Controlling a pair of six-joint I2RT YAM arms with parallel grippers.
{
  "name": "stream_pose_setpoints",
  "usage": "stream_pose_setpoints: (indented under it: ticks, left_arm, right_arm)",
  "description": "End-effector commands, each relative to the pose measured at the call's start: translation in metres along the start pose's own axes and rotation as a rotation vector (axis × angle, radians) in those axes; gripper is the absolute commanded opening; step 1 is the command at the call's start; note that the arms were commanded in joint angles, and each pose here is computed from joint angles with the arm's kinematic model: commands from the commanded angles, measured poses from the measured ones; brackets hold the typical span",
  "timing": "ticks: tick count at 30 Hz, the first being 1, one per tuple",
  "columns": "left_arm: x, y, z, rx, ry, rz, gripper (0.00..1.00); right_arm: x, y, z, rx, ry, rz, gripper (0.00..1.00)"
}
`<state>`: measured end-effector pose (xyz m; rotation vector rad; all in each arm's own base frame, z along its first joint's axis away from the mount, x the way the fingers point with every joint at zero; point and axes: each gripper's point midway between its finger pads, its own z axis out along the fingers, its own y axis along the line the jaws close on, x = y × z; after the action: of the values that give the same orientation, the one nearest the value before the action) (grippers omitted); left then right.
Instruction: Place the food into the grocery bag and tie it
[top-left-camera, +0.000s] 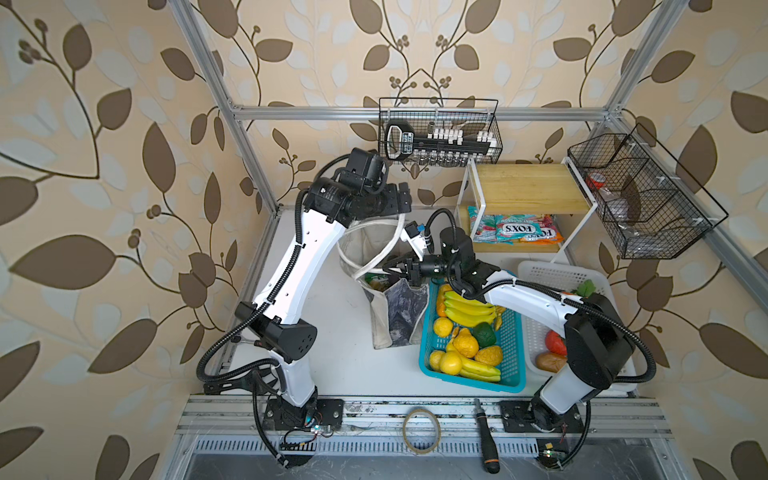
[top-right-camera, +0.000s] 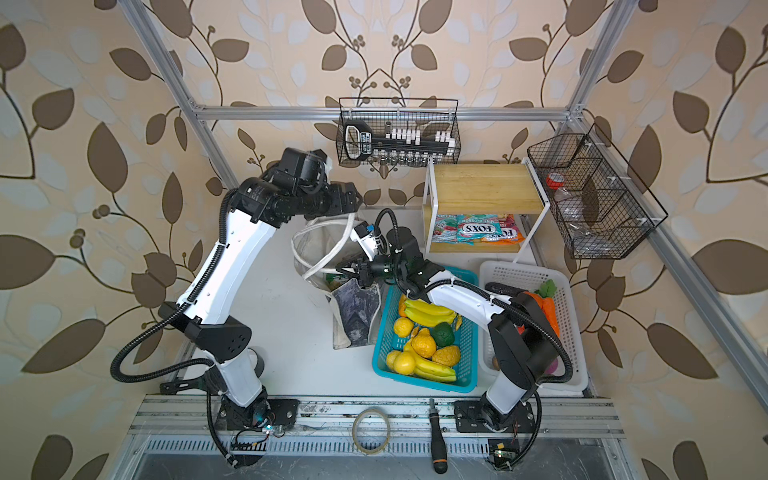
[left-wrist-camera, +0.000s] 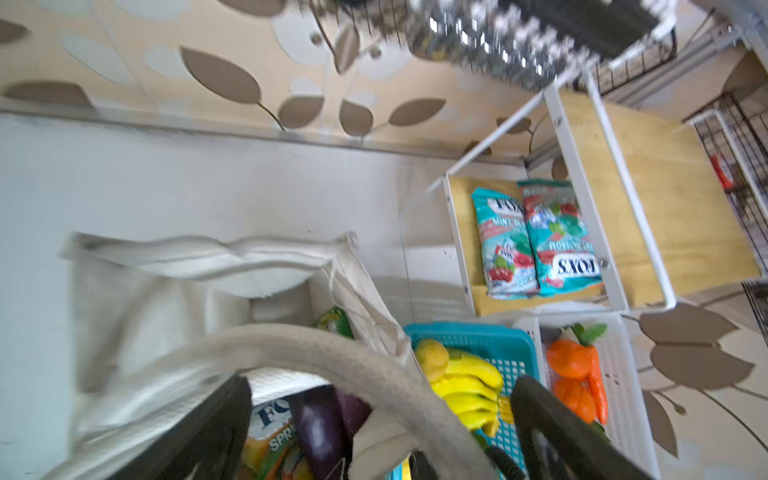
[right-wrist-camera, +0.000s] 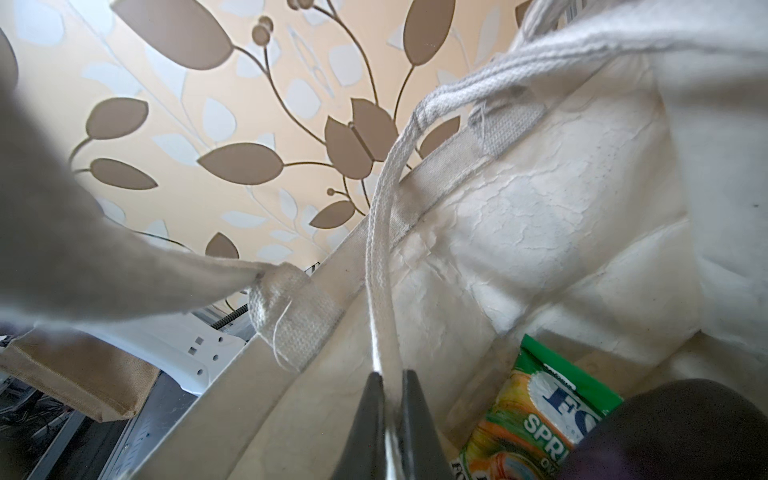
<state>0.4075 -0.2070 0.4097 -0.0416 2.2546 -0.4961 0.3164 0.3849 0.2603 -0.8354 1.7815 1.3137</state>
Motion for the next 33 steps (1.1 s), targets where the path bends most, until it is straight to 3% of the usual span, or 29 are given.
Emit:
stream_pose_setpoints:
  ticks: [1, 5, 9, 10, 12, 14, 17, 19, 21, 22, 24, 28, 33]
  left_arm:
    - [-0.007, 0.042, -0.052, -0.244, -0.048, 0.110, 0.99]
    - [-0.002, 0.064, -0.063, -0.339, -0.082, 0.108, 0.96]
    - [-0.014, 0.088, -0.103, -0.259, -0.218, -0.015, 0.65]
    - [-0.010, 0.097, -0.105, -0.260, -0.220, -0.042, 0.63]
    - [0.019, 0.119, -0.088, -0.290, -0.137, -0.093, 0.66]
    - [0.045, 0.136, -0.067, -0.285, -0.083, -0.128, 0.84]
    - [0.062, 0.153, -0.054, -0.230, -0.095, -0.198, 0.89]
    - [0.065, 0.156, -0.035, -0.141, -0.064, -0.267, 0.98]
    - [0.066, 0.148, -0.010, 0.052, -0.030, -0.370, 0.98]
    - [0.068, 0.149, 0.000, 0.069, -0.019, -0.391, 0.96]
    - [0.067, 0.148, 0.011, 0.089, -0.018, -0.390, 0.87]
    - [0.058, 0.142, 0.012, 0.130, -0.043, -0.375, 0.54]
    - [0.056, 0.128, 0.004, 0.127, -0.049, -0.315, 0.54]
  right_arm:
    - [0.000, 0.003, 0.003, -0.031, -0.011, -0.021, 0.00]
    - [0.000, 0.002, 0.003, -0.039, -0.011, -0.021, 0.00]
    - [-0.003, 0.002, 0.002, -0.047, -0.019, -0.023, 0.00]
    - [-0.003, 0.003, 0.003, -0.054, -0.019, -0.023, 0.00]
    - [-0.003, 0.005, 0.004, -0.064, -0.015, -0.019, 0.00]
    - [-0.003, 0.006, 0.003, -0.069, -0.015, -0.023, 0.00]
    - [-0.004, 0.008, 0.002, -0.077, -0.013, -0.029, 0.00]
    - [-0.003, 0.009, 0.003, -0.086, -0.008, -0.024, 0.00]
    - [-0.001, 0.009, 0.003, -0.090, -0.007, -0.022, 0.00]
    - [-0.002, 0.009, 0.003, -0.090, -0.008, -0.025, 0.00]
    - [0.000, 0.009, 0.003, -0.089, 0.000, -0.022, 0.00]
    - [0.001, 0.009, 0.004, -0.090, 0.005, -0.021, 0.00]
    - [0.002, 0.008, 0.007, -0.091, 0.014, -0.016, 0.00]
